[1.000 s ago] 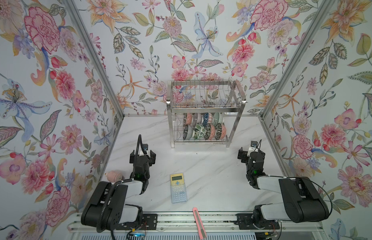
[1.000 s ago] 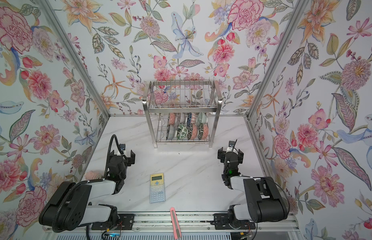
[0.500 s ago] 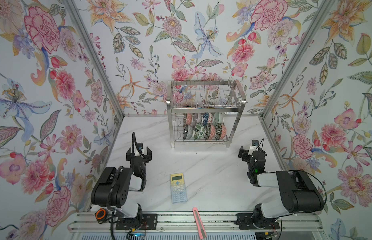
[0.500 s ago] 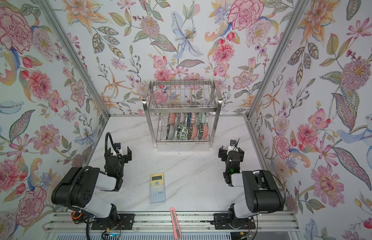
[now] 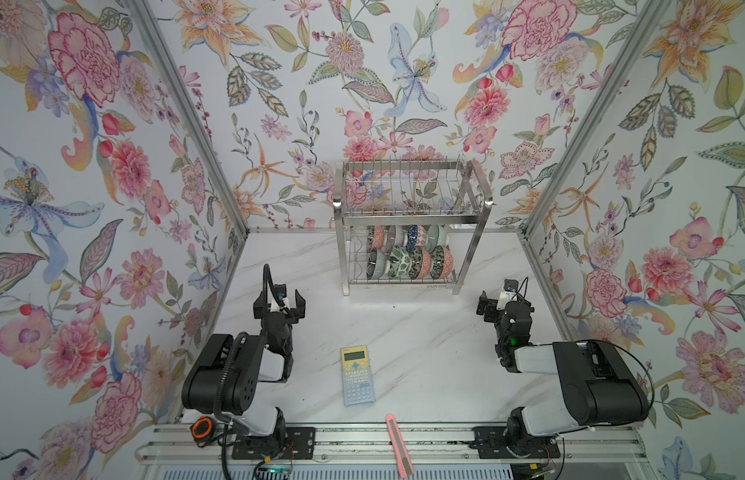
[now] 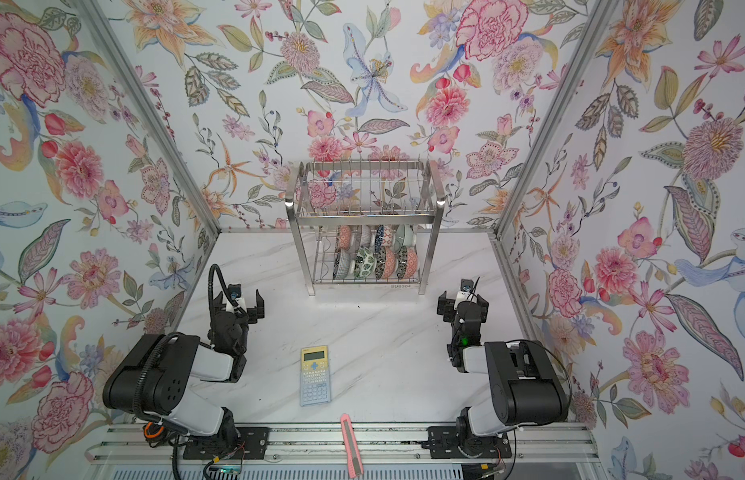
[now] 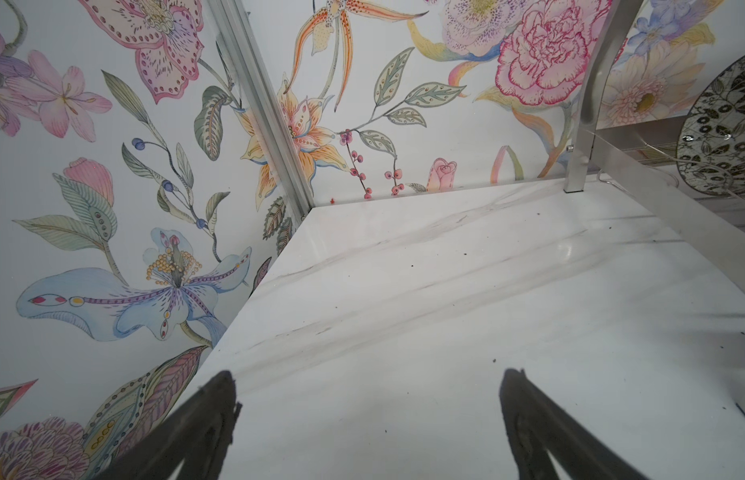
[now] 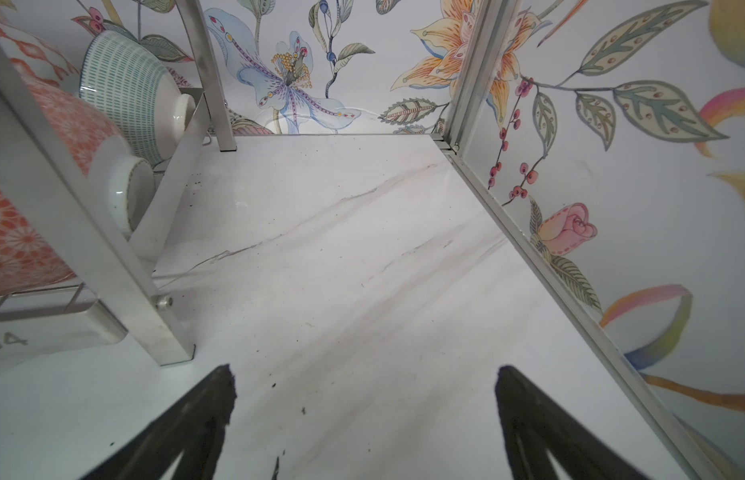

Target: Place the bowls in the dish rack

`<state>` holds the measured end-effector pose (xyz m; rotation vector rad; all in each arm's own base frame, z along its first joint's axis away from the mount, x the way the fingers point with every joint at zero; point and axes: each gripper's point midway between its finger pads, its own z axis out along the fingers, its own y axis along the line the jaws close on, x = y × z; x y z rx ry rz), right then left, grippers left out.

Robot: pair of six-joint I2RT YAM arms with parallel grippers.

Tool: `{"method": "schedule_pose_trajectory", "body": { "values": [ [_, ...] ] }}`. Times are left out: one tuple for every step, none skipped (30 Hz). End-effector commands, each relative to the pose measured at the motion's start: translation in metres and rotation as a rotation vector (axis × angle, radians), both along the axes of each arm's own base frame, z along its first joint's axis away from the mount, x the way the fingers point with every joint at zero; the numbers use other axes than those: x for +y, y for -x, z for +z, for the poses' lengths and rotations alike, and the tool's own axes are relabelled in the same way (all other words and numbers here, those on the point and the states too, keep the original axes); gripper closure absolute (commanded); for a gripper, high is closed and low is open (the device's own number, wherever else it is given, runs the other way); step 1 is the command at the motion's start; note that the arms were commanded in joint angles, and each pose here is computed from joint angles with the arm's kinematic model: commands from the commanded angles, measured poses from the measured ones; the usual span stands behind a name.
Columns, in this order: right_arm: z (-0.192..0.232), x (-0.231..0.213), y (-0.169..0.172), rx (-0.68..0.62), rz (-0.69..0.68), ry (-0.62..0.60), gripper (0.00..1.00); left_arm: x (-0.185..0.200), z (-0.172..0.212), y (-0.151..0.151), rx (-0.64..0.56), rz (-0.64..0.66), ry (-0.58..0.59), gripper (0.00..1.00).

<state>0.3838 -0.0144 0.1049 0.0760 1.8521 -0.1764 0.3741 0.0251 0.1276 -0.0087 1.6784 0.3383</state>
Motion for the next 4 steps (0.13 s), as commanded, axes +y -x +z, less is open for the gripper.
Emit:
{"method": "schedule_pose_trajectory", "body": {
  "values": [
    [-0.0002,0.0182,-0.0063,-0.031,0.161,-0.051,0.01,-0.0003,0.0072,-0.0022,-0.036,-0.004,0.019,0.01],
    [0.0011,0.0177,-0.0046,-0.045,0.160,-0.049,0.01,-0.0003,0.0078,-0.0021,-0.038,-0.004,0.019,0.01],
    [0.0003,0.0181,-0.0048,-0.036,0.159,-0.046,0.01,-0.0003,0.0081,-0.0017,-0.039,-0.004,0.019,0.01],
    [0.0000,0.0179,-0.0046,-0.035,0.160,-0.047,0.01,-0.0004,0.0085,-0.0015,-0.041,-0.005,0.019,0.01]
  ]
}}
